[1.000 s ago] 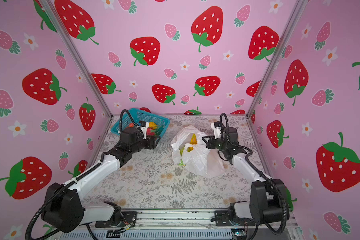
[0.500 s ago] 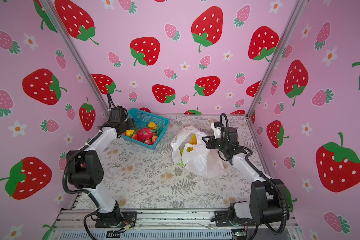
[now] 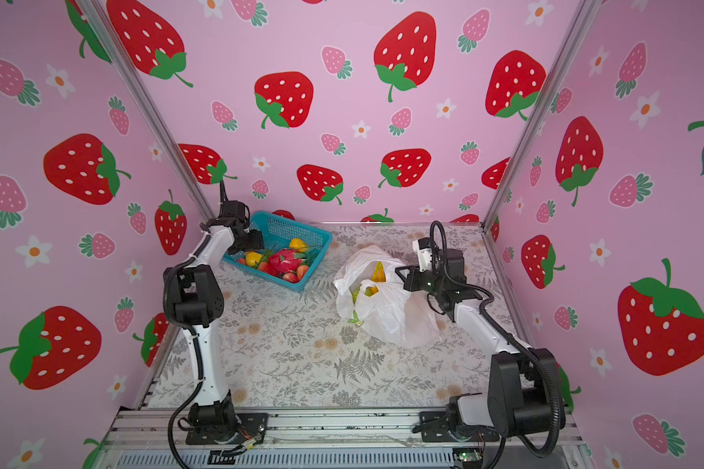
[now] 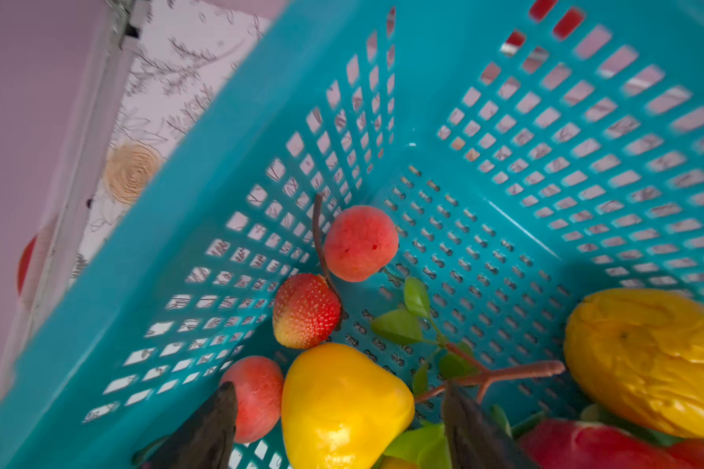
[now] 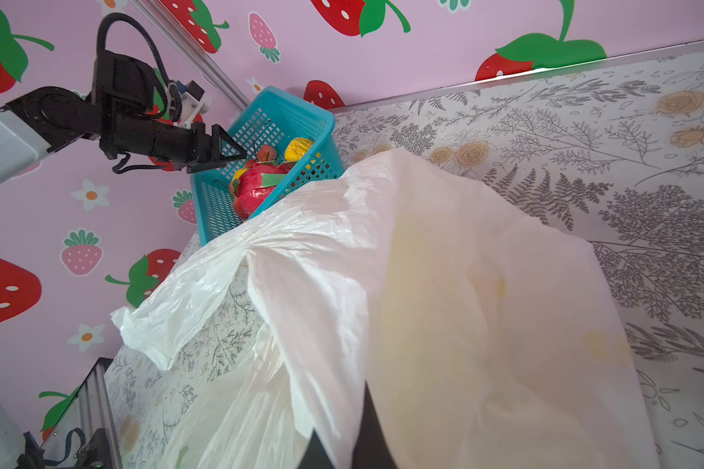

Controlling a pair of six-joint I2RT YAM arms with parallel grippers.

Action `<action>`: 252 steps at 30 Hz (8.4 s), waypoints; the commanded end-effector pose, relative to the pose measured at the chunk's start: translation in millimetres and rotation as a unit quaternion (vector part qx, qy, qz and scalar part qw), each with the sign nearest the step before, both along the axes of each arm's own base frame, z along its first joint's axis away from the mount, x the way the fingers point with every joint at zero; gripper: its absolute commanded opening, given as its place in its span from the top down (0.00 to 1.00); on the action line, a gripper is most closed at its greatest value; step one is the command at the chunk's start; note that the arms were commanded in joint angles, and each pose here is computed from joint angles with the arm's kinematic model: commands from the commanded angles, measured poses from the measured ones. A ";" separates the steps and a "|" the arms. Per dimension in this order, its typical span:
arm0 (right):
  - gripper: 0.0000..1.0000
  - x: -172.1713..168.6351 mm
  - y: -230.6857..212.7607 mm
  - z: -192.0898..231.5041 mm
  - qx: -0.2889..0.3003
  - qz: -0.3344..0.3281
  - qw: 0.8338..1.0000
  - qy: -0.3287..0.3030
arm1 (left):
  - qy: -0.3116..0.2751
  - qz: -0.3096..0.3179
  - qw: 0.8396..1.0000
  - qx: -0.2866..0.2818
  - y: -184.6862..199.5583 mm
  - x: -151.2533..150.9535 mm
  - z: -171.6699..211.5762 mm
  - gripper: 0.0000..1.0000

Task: Place the fake fruits into the plastic bag and tie a complex knot
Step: 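Grasp the yellow pear with leafy stem using the left gripper, then carry the yellow pear with the left gripper to the bag mouth, then lower the yellow pear into the bag and open the left gripper, then withdraw the empty left gripper up out of the bag, then reach into the teal basket and grasp the red peach with the left gripper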

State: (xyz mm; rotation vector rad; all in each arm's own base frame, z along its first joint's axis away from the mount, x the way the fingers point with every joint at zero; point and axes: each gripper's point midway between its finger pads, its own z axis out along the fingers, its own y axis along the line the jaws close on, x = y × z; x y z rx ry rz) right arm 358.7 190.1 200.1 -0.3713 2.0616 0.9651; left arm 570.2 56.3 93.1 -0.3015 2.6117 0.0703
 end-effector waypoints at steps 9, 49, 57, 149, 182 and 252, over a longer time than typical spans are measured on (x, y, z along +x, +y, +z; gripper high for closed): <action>1.00 3.8 0.5 -0.6 -0.003 0.006 1.000 -0.009 | 0.065 -0.018 0.997 -0.025 -9.0 -16.2 -33.0 0.29; 1.00 5.5 1.0 6.2 0.004 0.003 1.000 -0.013 | -0.220 -0.049 0.965 -0.138 -103.0 -89.9 153.1 0.48; 1.00 2.7 -0.1 8.7 0.002 0.001 1.000 -0.016 | -0.204 -0.177 0.945 -0.184 -227.5 -168.4 137.3 0.48; 1.00 -2.8 -3.5 18.3 0.003 -0.006 1.000 -0.024 | -0.101 -0.347 0.909 -0.208 -369.3 -228.6 55.8 0.10; 1.00 11.6 -31.4 82.6 -0.050 -0.084 0.990 -0.104 | -0.148 -0.434 0.803 -0.380 -417.9 -282.0 149.8 1.00; 1.00 11.0 -30.5 49.4 -0.053 -0.067 0.992 -0.088 | -0.029 0.078 0.989 -0.124 -7.1 45.5 -34.7 0.38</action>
